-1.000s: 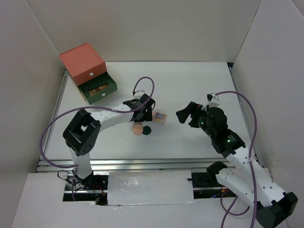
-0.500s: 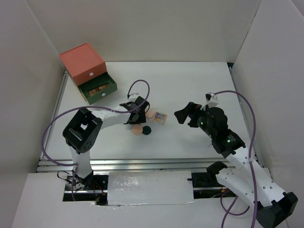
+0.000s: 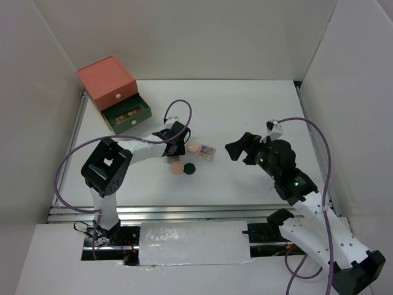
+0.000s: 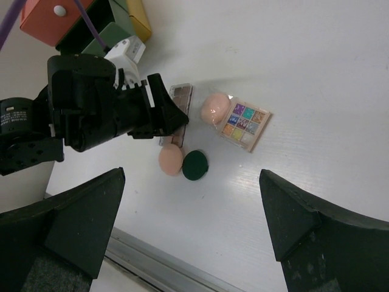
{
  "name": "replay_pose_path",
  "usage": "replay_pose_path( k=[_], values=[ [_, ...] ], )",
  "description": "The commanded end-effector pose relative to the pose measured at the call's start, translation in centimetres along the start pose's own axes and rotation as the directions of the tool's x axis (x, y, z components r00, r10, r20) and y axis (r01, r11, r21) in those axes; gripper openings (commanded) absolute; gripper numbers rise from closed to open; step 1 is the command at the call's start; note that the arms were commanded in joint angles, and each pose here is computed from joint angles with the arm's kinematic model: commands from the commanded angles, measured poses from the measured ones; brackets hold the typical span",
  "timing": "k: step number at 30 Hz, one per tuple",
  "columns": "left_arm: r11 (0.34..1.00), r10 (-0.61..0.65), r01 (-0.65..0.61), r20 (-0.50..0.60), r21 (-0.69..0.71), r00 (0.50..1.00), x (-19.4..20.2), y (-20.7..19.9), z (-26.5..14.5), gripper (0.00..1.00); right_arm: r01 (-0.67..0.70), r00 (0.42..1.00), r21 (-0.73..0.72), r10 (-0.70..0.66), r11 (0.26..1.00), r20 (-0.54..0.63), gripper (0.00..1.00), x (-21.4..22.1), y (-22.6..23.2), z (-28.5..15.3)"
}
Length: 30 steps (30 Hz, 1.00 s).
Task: Organize the makeup
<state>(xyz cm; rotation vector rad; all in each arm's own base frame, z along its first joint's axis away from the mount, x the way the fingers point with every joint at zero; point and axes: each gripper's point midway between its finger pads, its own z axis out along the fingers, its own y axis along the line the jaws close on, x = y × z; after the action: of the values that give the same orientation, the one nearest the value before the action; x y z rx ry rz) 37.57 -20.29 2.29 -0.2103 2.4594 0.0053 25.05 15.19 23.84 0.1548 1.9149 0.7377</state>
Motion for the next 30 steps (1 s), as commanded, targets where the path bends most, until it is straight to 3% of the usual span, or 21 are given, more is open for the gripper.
replay_pose_path(
  k=[1, 3, 4, 5, 7, 11, 12, 14, 15, 17, 18, 23, 27, 30],
  values=[
    [0.993, 0.1, -0.105, 0.081, 0.056, 0.992, -4.0, -1.3, -1.5, 0.14, 0.01, 0.999, -0.039, -0.008, 0.999, 0.05, 1.0, -1.0, 0.7, -0.2],
    [0.981, 0.147, -0.166, 0.174, 0.103, 0.974, -7.9, -3.2, -3.3, 0.07, 0.01, 0.998, -0.043, -0.008, 0.999, 0.055, 1.0, -1.2, 0.8, -0.3],
    [0.961, 0.235, -0.259, 0.213, 0.093, 0.948, -9.3, -3.3, -3.9, 0.03, 0.012, 0.998, -0.044, -0.009, 0.999, 0.055, 1.0, -1.1, 0.8, -0.4],
    [0.96, 0.245, -0.273, 0.274, 0.067, 0.93, -12.0, -3.7, -4.9, 0.0, 0.013, 0.998, -0.047, -0.01, 0.999, 0.058, 1.0, -1.2, 0.8, -0.5],
    [0.922, 0.372, -0.386, 0.304, -0.013, 0.877, -13.9, -3.0, -5.6, 0.0, 0.016, 0.998, -0.05, -0.013, 0.999, 0.067, 1.0, -1.3, 0.9, -0.7],
    [0.877, 0.476, -0.457, 0.384, -0.146, 0.791, -18.2, -0.9, -7.5, 0.0, 0.017, 0.995, -0.056, -0.011, 0.998, 0.094, 1.0, -1.8, 1.0, -1.2],
    [0.848, 0.529, -0.487, 0.4, -0.209, 0.749, -19.5, -0.2, -8.2, 0.0, 0.015, 0.995, -0.058, -0.01, 0.998, 0.097, 1.0, -1.8, 1.0, -1.3],
    [0.802, 0.596, -0.502, 0.39, -0.323, 0.701, -21.0, 1.2, -8.9, 0.0, 0.016, 0.995, -0.071, -0.009, 0.997, 0.099, 1.0, -1.9, 1.2, -1.4],
    [0.719, 0.68, -0.516, 0.321, -0.466, 0.659, -21.9, 3.4, -9.5, 0.0, 0.015, 0.995, -0.074, -0.008, 0.997, 0.098, 1.0, -1.9, 1.3, -1.5],
    [0.667, 0.714, -0.48, 0.306, -0.569, 0.63, -24.0, 5.4, -10.0, 0.0, 0.015, 0.996, -0.104, -0.006, 0.994, 0.087, 1.0, -1.6, 1.7, -1.6],
    [0.605, 0.758, -0.499, 0.259, -0.62, 0.598, -24.8, 6.6, -10.5, 0.0, 0.013, 0.996, -0.114, -0.003, 0.993, 0.091, 1.0, -1.6, 2.0, -1.6],
    [0.586, 0.748, -0.423, 0.26, -0.691, 0.611, -28.4, 11.9, -12.2, 0.0, 0.01, 0.996, -0.133, 0.001, 0.991, 0.085, 1.0, -1.4, 2.2, -1.7],
    [0.567, 0.786, -0.448, 0.292, -0.692, 0.545, -27.9, 13.9, -12.0, 0.0, 0.009, 0.997, -0.149, 0.002, 0.989, 0.075, 1.0, -1.2, 2.5, -1.7],
    [0.539, 0.802, -0.47, 0.256, -0.699, 0.539, -27.7, 15.4, -10.9, 0.0, 0.008, 0.998, -0.147, 0.002, 0.989, 0.069, 1.0, -1.1, 2.4, -1.6]
  ],
)
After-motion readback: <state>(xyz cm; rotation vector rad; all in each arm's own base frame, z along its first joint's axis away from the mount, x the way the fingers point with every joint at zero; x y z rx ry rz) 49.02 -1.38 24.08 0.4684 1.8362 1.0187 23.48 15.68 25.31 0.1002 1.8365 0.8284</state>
